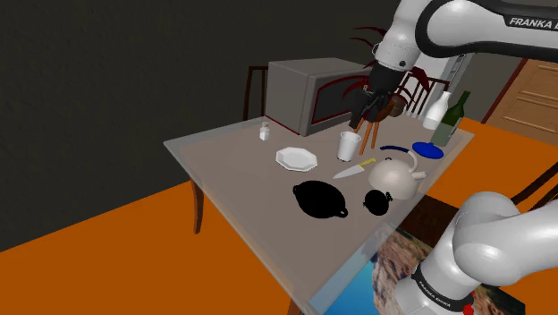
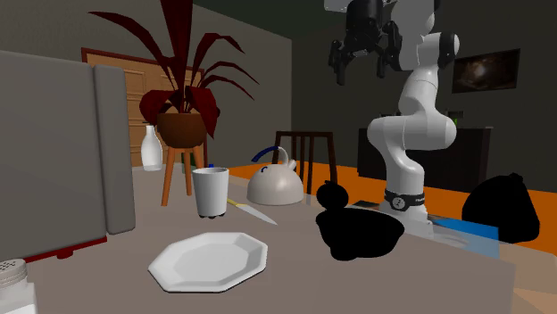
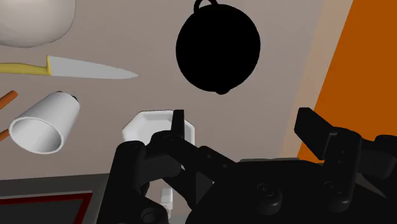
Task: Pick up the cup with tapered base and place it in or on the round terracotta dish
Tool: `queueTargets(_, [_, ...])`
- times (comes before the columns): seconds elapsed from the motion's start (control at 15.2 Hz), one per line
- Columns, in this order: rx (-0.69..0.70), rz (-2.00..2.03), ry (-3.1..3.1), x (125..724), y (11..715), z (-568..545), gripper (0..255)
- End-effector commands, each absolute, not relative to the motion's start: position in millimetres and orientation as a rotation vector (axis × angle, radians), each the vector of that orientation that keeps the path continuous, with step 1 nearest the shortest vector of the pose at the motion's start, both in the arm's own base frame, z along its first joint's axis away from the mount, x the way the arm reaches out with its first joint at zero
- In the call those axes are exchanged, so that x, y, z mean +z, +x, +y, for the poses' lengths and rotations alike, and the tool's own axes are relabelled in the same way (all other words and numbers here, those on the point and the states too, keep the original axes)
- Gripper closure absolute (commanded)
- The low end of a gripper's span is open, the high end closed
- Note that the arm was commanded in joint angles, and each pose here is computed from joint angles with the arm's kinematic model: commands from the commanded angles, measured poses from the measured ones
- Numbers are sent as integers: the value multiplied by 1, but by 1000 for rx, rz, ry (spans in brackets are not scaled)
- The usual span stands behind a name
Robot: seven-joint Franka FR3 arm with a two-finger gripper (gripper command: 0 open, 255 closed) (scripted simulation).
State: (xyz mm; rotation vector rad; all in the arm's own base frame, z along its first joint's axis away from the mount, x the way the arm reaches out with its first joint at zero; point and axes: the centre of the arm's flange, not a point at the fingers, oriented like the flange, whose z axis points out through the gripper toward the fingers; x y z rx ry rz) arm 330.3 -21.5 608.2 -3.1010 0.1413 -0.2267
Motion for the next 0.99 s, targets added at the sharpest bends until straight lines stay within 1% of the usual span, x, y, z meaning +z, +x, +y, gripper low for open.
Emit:
queueTargets(0.0, [-227, 141, -3101, 608, 330, -21, 0])
queueTargets(0.92, [-185, 121, -3169, 507, 408, -148, 0])
